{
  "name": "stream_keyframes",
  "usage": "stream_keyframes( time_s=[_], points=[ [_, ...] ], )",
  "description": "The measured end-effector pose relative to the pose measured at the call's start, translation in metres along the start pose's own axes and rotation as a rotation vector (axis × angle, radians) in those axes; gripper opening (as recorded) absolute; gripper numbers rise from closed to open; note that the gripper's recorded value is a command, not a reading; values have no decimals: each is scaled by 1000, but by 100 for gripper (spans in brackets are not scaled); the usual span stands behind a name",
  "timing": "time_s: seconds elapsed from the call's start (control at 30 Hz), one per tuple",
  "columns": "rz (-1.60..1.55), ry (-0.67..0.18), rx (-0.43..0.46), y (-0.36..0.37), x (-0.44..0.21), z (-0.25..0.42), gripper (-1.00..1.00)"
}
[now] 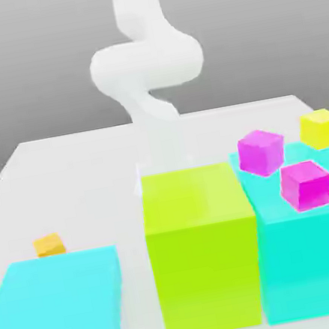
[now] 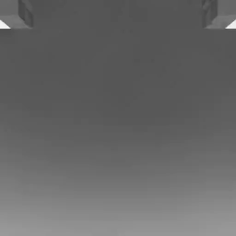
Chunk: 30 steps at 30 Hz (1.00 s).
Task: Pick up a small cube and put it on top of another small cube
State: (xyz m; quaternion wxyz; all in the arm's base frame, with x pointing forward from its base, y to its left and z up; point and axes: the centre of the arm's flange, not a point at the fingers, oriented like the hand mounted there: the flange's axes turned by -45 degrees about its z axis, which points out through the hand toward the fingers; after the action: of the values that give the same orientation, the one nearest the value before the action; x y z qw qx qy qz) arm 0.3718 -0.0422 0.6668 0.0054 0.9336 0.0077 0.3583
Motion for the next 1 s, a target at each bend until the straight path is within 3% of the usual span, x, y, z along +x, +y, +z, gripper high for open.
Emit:
stream_keyframes(
  time_s=[0.23, 0.5, 0.87, 1.0],
  points=[
    [-104, -197, 5, 101, -73, 127, 0],
    [-231, -419, 48, 178, -208, 222, 0],
    [-399, -697, 162, 222, -417, 246, 0],
    [-418, -713, 166, 228, -432, 247, 0]
  ],
)
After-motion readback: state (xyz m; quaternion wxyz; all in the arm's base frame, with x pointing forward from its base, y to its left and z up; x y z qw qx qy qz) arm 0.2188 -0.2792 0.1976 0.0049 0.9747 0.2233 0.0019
